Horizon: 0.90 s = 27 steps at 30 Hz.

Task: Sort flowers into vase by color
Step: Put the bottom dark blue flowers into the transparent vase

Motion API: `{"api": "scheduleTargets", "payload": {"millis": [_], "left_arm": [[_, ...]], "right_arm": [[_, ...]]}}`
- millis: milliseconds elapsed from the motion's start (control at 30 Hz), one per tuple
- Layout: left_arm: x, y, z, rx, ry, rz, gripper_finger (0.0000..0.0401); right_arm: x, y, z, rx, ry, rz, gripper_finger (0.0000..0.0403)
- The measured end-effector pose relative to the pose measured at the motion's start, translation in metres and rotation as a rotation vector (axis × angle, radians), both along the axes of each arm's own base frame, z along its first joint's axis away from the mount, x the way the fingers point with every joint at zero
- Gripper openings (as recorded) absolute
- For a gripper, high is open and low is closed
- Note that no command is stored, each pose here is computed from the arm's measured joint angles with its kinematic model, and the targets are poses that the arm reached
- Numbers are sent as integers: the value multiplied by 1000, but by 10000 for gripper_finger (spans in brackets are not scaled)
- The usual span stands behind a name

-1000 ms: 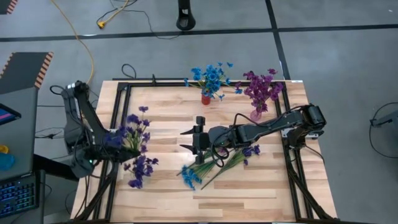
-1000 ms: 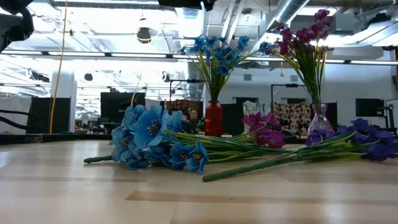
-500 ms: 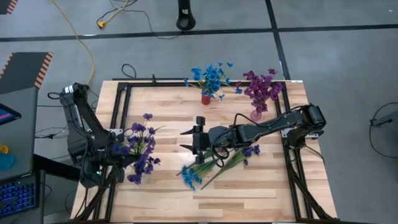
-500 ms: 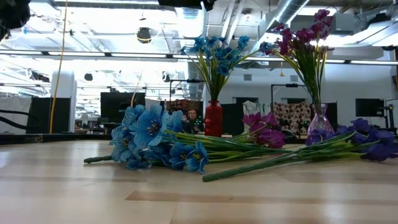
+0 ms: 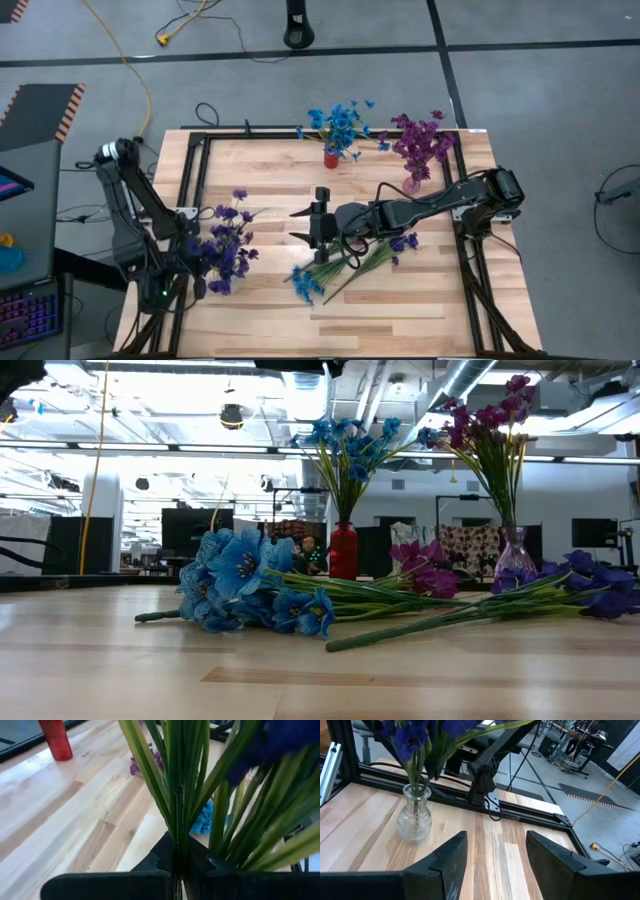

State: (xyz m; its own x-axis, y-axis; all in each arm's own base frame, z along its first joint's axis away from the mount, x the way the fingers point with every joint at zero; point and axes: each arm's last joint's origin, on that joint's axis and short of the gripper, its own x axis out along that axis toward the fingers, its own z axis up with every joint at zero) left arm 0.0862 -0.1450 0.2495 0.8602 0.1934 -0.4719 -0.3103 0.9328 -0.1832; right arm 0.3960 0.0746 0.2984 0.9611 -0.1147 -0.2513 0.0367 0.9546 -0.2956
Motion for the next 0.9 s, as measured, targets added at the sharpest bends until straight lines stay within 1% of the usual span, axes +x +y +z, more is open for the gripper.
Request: {"api": "scheduleTargets", "payload": {"millis": [200, 433, 700, 800, 900], "left_arm": [[-6, -8, -9, -7, 4, 10, 2], [-5, -15, -19, 38, 43, 11, 2], [-4, -16, -20, 38, 61, 11, 2], [-3, -15, -21, 29, 82, 13, 10], [-3, -15, -21, 22, 85, 16, 29]], "right_arm": [[0, 0, 0, 0, 0, 0, 230], [0, 0, 0, 0, 0, 1, 230], [0, 0, 0, -1, 0, 1, 230], [0, 0, 0, -1, 0, 1, 230], [0, 0, 0, -1, 0, 1, 230]]}}
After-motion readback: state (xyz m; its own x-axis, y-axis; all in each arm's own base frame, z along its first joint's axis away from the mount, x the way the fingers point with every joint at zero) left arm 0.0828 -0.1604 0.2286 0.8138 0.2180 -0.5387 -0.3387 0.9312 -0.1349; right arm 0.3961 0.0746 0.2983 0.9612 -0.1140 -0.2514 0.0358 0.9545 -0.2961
